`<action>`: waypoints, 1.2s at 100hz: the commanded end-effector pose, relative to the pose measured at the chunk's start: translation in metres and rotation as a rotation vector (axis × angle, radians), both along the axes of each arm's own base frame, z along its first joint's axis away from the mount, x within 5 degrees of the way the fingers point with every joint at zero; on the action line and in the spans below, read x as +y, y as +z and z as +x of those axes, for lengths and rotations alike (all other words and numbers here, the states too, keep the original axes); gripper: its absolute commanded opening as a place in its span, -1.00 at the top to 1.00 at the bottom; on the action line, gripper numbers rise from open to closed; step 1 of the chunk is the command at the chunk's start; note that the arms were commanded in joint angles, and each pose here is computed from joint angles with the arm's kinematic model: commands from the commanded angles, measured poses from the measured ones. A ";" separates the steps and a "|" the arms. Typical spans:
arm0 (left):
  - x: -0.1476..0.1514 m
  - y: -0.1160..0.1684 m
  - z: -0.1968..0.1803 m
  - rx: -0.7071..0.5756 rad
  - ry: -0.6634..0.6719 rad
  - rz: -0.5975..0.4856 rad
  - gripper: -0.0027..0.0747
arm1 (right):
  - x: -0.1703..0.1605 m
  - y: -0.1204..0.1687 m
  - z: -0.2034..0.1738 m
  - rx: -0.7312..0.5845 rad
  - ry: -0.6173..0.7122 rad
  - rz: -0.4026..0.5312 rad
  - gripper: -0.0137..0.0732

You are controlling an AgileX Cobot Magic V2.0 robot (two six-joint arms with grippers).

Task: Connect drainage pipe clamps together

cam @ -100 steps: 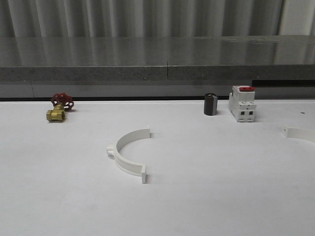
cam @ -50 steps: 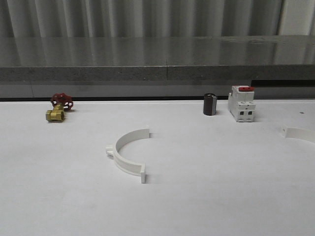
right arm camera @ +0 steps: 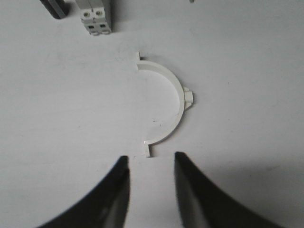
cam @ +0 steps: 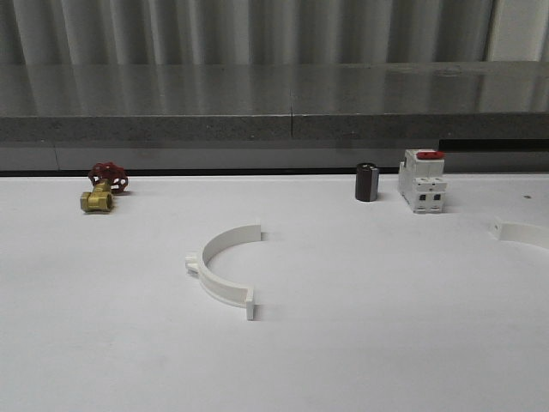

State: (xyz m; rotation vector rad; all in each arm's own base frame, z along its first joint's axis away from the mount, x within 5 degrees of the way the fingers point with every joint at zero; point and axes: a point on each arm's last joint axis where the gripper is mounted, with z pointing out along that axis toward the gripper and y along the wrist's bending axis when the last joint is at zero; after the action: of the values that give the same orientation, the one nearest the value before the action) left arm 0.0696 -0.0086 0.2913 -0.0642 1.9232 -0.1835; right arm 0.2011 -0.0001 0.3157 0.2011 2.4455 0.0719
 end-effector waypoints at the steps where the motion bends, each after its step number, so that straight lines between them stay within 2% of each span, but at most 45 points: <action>1: 0.001 0.014 0.002 -0.085 0.012 -0.015 0.98 | -0.001 0.005 0.016 -0.056 -0.002 0.003 -0.55; 4: 0.001 0.014 0.002 -0.085 0.012 -0.015 0.98 | -0.001 0.001 0.021 -0.045 -0.002 0.003 -0.68; 7: 0.001 0.014 0.002 -0.085 0.012 -0.015 0.98 | 0.000 -0.001 0.024 -0.040 -0.003 0.005 -0.73; 16: 0.001 0.014 0.002 -0.085 0.012 -0.015 0.98 | -0.001 -0.012 0.039 0.007 -0.008 0.012 -0.68; 46: 0.001 0.014 0.002 -0.085 0.012 -0.015 0.98 | -0.023 -0.052 0.102 0.170 -0.008 -0.017 -0.68; 65: 0.001 0.014 0.002 -0.085 0.012 -0.015 0.98 | -0.037 -0.075 0.132 0.191 0.014 -0.026 -0.68; 120: 0.001 0.014 0.002 -0.085 0.012 -0.015 0.98 | -0.045 -0.131 0.158 0.297 0.037 -0.033 -0.68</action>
State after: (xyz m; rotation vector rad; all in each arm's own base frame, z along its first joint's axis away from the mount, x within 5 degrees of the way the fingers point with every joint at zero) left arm 0.0696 -0.0086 0.2912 -0.0641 1.9250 -0.1836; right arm 0.3518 -0.0415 0.1673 0.1794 2.8337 0.0314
